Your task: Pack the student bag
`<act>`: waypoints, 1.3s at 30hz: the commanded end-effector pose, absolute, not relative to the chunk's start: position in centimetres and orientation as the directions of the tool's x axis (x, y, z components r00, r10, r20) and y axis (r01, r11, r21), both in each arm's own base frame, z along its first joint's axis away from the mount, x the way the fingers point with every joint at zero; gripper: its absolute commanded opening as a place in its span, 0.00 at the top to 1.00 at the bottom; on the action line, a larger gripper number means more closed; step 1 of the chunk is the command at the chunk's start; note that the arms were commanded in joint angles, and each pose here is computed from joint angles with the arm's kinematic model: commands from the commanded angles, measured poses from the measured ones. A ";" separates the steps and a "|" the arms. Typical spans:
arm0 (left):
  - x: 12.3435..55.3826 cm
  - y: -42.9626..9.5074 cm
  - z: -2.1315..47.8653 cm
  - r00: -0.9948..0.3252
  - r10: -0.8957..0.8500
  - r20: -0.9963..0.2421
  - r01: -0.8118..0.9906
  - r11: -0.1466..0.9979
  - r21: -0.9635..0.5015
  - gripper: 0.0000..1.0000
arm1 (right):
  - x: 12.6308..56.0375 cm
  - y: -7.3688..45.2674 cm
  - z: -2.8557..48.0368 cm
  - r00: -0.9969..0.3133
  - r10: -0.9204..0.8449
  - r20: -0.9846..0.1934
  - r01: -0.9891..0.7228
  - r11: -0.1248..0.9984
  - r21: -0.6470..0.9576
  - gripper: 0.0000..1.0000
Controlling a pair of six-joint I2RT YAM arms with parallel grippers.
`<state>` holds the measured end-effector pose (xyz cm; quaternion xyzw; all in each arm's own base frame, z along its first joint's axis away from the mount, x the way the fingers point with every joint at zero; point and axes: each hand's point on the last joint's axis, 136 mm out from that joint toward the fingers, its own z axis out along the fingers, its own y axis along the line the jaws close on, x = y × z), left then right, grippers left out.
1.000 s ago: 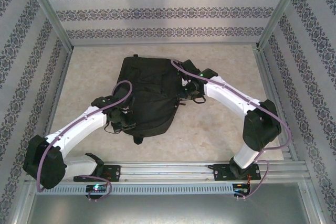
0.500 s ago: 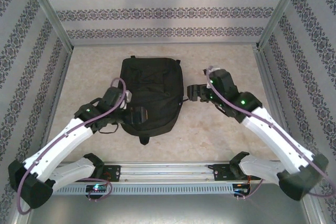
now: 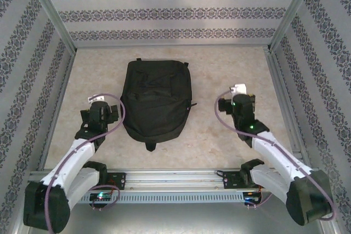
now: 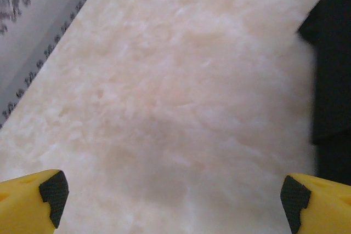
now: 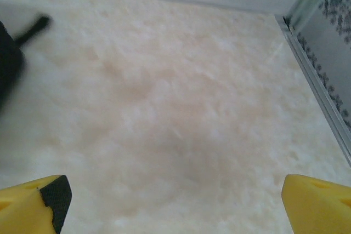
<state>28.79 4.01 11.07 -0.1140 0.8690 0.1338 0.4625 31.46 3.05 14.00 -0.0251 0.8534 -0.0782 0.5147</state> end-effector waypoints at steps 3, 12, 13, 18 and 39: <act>31.7 2.4 13.5 -0.191 -0.033 -0.981 -0.199 0.980 0.006 0.00 | 32.0 1.7 12.1 -0.380 -0.161 -0.911 -0.027 0.986 -0.163 0.02; 37.2 2.4 10.3 -0.181 -0.008 -0.983 -0.177 0.984 0.025 0.00 | 35.7 0.8 13.3 -0.207 -0.001 -0.978 -0.015 1.000 0.002 0.02; 37.6 2.6 10.5 -0.157 -0.002 -0.988 -0.183 0.983 0.027 0.00 | 36.2 1.0 13.1 -0.203 -0.003 -0.979 -0.029 1.000 0.003 0.02; 38.4 3.1 9.5 -0.249 -0.040 -0.968 -0.186 0.982 0.008 0.00 | 37.7 -0.1 11.2 -0.167 0.059 -0.984 0.002 0.998 0.059 0.02; 35.7 3.2 10.4 -0.132 -0.063 -0.989 -0.176 0.984 -0.039 0.00 | 38.1 -1.9 10.6 -0.238 0.076 -0.968 0.123 0.991 0.048 0.02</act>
